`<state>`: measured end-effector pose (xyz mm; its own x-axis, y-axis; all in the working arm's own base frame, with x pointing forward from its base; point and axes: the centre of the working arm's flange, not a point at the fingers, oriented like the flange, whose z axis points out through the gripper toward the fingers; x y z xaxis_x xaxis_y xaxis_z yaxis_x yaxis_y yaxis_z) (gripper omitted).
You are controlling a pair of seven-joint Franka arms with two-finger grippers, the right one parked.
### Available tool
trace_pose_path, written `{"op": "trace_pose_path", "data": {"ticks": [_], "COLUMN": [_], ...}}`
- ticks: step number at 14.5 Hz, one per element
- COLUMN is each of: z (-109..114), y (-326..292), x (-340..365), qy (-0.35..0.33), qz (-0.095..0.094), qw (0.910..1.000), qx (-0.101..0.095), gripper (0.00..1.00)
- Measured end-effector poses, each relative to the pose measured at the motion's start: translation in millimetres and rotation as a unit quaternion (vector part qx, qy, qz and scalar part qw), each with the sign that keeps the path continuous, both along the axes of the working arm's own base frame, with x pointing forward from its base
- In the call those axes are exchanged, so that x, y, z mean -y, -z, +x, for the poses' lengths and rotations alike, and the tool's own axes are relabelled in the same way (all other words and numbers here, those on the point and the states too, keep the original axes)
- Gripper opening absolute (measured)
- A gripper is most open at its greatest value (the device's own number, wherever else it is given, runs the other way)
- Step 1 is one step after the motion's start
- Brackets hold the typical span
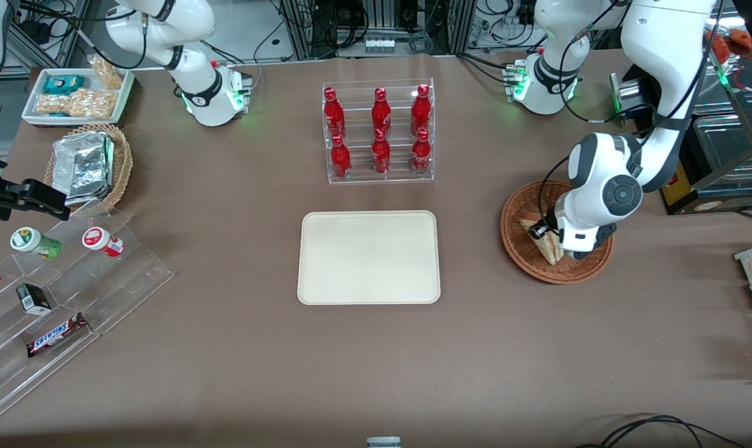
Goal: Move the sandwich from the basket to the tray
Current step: 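Lower the left gripper onto the wrapped sandwich and close on it, then lift the sandwich and carry it over the cream tray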
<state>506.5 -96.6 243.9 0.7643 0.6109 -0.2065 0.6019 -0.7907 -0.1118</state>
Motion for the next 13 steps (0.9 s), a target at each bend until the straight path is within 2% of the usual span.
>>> {"op": "trace_pose_path", "data": {"ticks": [2, 5, 7, 9, 11, 13], "z": [8, 29, 39, 34, 23, 17], "y": [-18, -80, -122, -139, -133, -115], "x": [0, 15, 56, 122, 196, 254], "qy": [0.011, 0.037, 0.073, 0.128, 0.182, 0.203], "qz": [-0.002, -0.002, -0.007, -0.016, -0.02, -0.014], "qw": [0.9999, 0.9993, 0.9971, 0.9909, 0.9823, 0.9782], "qx": [0.007, 0.002, 0.019, 0.037, 0.039, 0.039], "gripper": [0.34, 0.19, 0.17, 0.17, 0.17, 0.16]}}
